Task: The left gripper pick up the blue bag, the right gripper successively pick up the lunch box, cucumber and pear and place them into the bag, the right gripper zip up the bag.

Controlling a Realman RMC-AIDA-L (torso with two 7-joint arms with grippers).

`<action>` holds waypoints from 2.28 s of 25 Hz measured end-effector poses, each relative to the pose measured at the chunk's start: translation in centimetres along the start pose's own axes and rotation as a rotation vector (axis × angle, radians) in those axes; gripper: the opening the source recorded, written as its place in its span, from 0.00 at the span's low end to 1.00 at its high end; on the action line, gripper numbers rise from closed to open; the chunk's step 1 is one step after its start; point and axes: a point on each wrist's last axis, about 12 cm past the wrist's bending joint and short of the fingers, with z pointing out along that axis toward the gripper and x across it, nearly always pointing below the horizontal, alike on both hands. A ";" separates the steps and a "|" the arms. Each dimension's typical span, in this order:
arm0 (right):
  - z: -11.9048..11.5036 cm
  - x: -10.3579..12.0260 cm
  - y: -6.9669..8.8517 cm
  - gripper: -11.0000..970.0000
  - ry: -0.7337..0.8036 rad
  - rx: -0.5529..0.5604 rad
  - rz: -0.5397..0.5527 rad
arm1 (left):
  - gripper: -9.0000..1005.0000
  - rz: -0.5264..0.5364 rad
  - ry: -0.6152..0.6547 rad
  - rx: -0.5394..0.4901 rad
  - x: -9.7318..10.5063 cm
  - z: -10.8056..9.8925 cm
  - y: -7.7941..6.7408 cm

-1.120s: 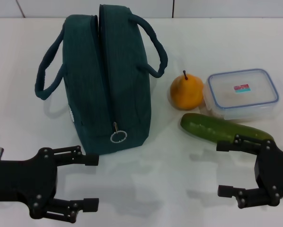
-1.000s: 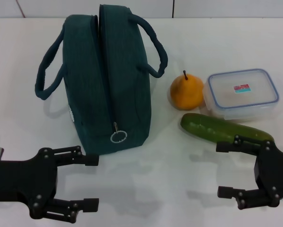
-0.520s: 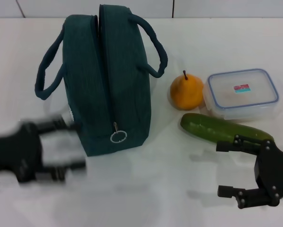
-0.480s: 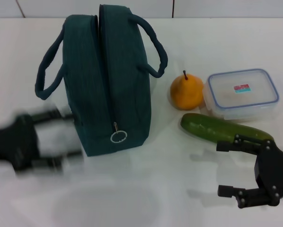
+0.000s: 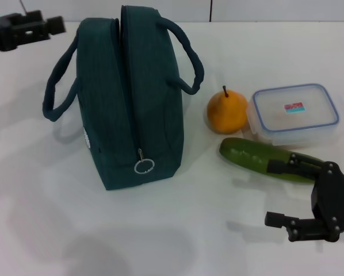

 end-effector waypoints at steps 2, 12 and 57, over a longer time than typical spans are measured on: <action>0.0 0.2 0.1 0.91 -0.004 0.011 0.000 | 0.88 -0.025 0.081 -0.013 -1.0 1.1 -0.4; -0.3 0.8 0.2 0.91 0.000 0.050 -0.010 | 0.88 -0.109 0.307 -0.120 -2.0 4.1 -2.7; -6.1 2.0 -4.8 0.90 -0.173 0.745 0.449 | 0.05 -0.263 0.474 -0.115 0.1 6.0 -5.6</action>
